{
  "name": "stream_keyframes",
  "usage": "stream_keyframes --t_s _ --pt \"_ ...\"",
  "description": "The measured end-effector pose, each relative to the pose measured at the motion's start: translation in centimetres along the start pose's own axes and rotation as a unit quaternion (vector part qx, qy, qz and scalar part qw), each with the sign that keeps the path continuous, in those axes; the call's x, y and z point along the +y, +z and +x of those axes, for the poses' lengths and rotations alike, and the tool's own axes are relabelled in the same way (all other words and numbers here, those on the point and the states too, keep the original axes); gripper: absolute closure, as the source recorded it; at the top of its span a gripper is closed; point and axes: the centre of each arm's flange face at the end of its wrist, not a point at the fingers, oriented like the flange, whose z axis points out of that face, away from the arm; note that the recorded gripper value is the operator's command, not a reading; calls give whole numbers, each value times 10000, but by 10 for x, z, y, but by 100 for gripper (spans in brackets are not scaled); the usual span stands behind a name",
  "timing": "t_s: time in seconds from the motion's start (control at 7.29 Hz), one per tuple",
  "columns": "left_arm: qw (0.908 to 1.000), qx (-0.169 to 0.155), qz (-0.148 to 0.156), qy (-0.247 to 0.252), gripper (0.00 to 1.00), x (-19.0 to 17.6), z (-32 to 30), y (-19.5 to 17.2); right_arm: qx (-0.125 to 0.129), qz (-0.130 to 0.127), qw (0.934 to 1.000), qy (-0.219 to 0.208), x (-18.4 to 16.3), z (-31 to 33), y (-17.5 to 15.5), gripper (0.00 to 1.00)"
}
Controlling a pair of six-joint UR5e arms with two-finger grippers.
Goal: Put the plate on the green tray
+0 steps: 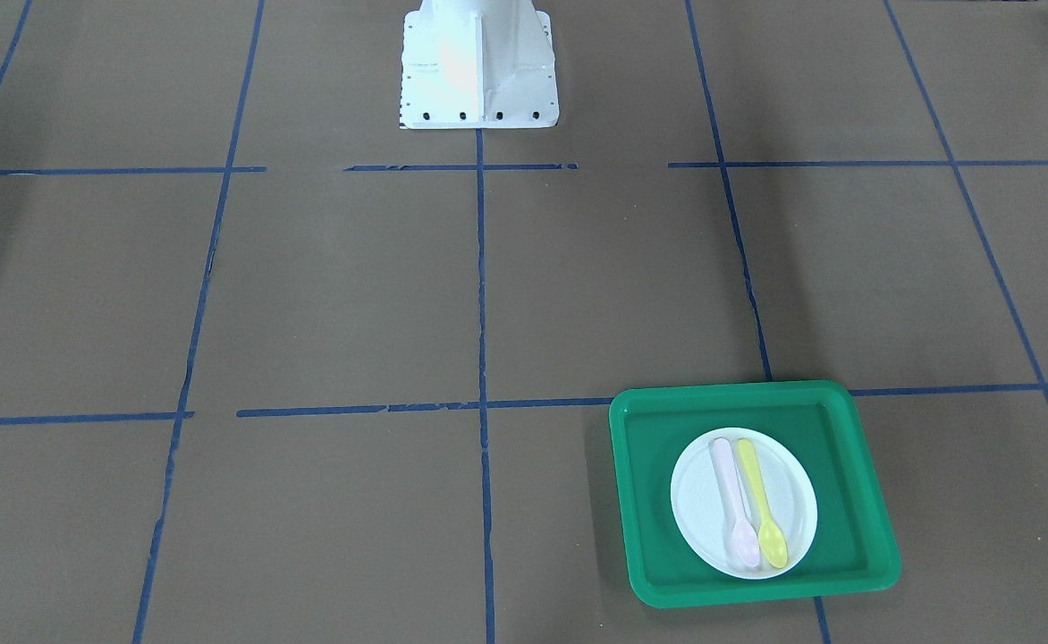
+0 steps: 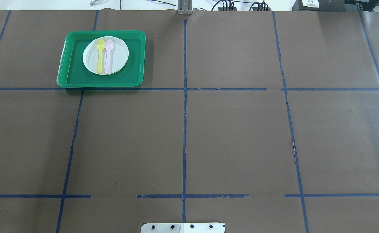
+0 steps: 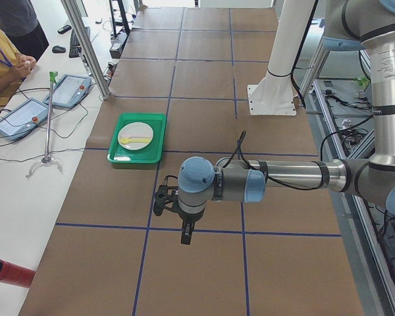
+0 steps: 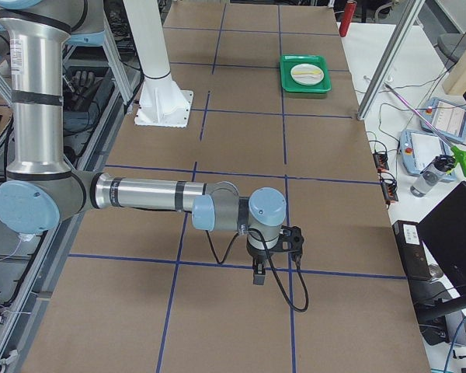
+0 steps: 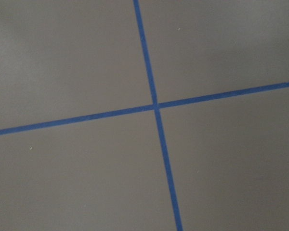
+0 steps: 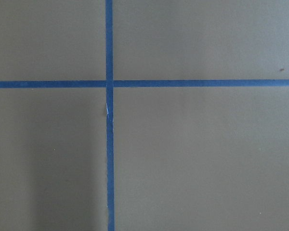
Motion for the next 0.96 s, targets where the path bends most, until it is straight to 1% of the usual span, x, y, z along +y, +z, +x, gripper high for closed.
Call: stream_keyframes --t_s 0.55,0.96 --pt "9997 -27 179 168 0 -3 -2 0 3 1 10000 0 0 0 0 0" --pt "9996 -32 214 200 0 -4 0 -2 -1 1 10000 0 0 0 0 0"
